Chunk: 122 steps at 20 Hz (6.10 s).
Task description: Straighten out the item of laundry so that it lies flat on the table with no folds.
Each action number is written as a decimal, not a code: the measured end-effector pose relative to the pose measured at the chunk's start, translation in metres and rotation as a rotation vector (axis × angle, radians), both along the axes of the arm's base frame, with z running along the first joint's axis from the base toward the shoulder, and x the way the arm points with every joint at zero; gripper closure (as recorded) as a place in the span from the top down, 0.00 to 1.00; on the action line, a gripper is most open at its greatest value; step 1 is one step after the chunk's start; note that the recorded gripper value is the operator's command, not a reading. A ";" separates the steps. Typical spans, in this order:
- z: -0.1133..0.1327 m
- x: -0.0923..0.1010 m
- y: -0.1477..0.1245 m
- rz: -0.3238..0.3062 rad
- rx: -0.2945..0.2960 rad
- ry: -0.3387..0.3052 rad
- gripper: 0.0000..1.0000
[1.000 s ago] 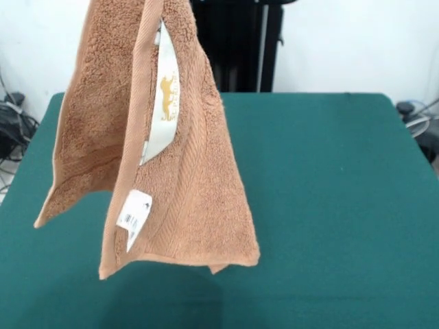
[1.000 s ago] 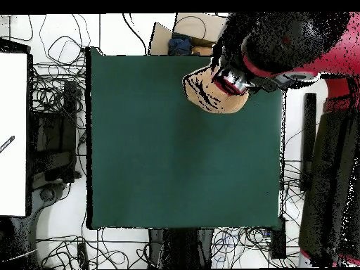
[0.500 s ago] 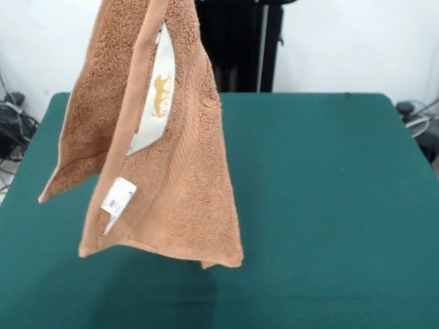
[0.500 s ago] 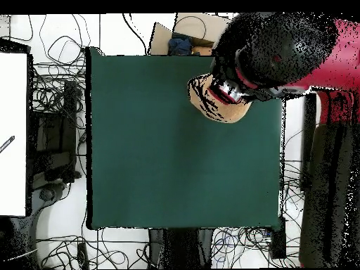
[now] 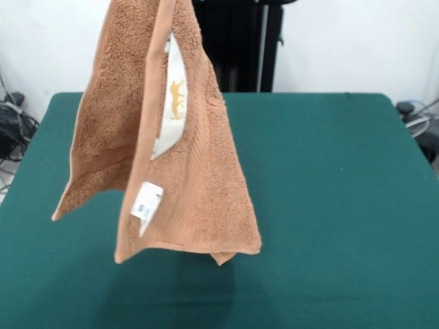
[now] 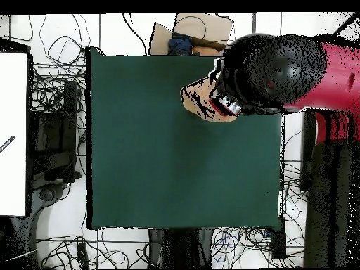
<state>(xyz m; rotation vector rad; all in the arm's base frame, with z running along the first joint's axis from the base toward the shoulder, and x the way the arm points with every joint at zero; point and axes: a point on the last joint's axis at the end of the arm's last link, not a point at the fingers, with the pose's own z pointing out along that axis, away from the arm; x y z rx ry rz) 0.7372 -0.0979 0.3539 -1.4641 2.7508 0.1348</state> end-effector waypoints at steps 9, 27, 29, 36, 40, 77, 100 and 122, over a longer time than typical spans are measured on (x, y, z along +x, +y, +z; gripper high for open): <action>-0.007 -0.018 -0.002 -0.005 -0.012 -0.021 0.00; -0.017 -0.051 0.020 0.011 -0.030 -0.079 0.00; -0.019 -0.055 0.023 0.015 -0.034 -0.086 0.00; -0.025 -0.067 0.032 0.028 -0.048 -0.109 0.00; -0.031 -0.073 0.037 0.035 -0.053 -0.125 0.00; -0.093 -0.112 0.147 0.228 -0.100 -0.255 0.00; -0.133 -0.188 0.148 0.266 -0.162 -0.267 0.00; -0.163 -0.261 0.216 0.377 -0.293 -0.271 0.00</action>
